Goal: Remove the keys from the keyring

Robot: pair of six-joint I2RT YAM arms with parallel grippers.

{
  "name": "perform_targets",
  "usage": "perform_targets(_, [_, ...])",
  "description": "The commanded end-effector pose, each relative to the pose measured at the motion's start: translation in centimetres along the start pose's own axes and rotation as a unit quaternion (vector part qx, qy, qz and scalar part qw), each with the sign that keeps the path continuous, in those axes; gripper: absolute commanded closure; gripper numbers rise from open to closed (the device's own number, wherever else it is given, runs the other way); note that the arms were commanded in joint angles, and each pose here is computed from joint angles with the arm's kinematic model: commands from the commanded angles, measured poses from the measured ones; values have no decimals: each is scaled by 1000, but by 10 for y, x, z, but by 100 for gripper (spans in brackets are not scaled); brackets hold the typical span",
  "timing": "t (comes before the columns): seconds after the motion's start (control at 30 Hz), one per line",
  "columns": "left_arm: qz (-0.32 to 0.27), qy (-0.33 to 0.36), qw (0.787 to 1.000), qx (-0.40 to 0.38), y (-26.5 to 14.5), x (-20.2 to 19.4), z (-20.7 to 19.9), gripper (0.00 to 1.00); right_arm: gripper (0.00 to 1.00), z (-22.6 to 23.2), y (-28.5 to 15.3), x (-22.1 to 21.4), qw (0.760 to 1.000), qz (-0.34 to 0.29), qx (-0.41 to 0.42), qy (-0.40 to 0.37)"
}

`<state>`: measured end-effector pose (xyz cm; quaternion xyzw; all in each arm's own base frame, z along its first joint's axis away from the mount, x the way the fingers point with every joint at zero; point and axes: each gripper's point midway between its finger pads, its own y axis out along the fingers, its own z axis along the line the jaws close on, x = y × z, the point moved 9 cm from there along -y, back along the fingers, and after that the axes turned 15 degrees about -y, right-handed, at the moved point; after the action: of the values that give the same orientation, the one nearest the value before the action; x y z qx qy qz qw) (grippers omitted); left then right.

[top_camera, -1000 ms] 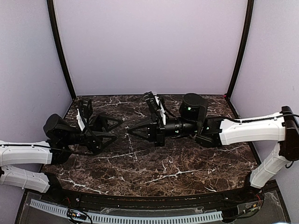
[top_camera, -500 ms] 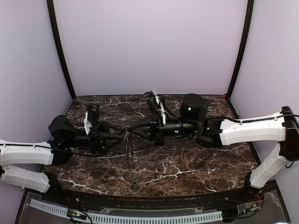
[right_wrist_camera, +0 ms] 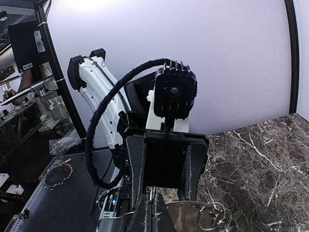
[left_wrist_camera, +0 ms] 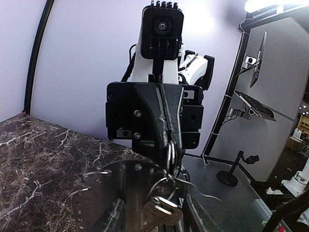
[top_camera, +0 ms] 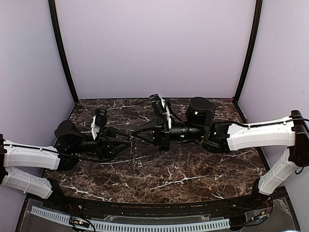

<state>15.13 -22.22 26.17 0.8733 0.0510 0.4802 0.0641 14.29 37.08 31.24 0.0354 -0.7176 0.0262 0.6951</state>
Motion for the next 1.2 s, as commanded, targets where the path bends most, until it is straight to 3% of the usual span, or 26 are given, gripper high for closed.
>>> perform_targets(0.0, [-7, 0, 1000, -23, 0, 1, -2, 56, 100, 4, -4, 15, 999, -41, -3, -25])
perform_targets(0.3, [8, -3, 998, -62, 8, 3, -8, 49, 100, 3, -5, 11, 999, -39, -5, -23])
perform_targets(0.5, [2, 6, 999, -32, 13, -1, -4, 44, 100, 1, -7, 14, 999, -46, -9, -24])
perform_targets(0.8, [-16, 23, 1000, -10, 11, 1, -12, 85, 100, 0, -11, 14, 998, -53, -25, -21])
perform_targets(0.97, [-31, 34, 999, -2, 5, 2, -17, 95, 100, -1, -18, 12, 997, -57, -45, -22])
perform_targets(1.17, [-36, 41, 998, 6, 1, 5, -21, 100, 100, -4, -22, 10, 997, -62, -54, -16])
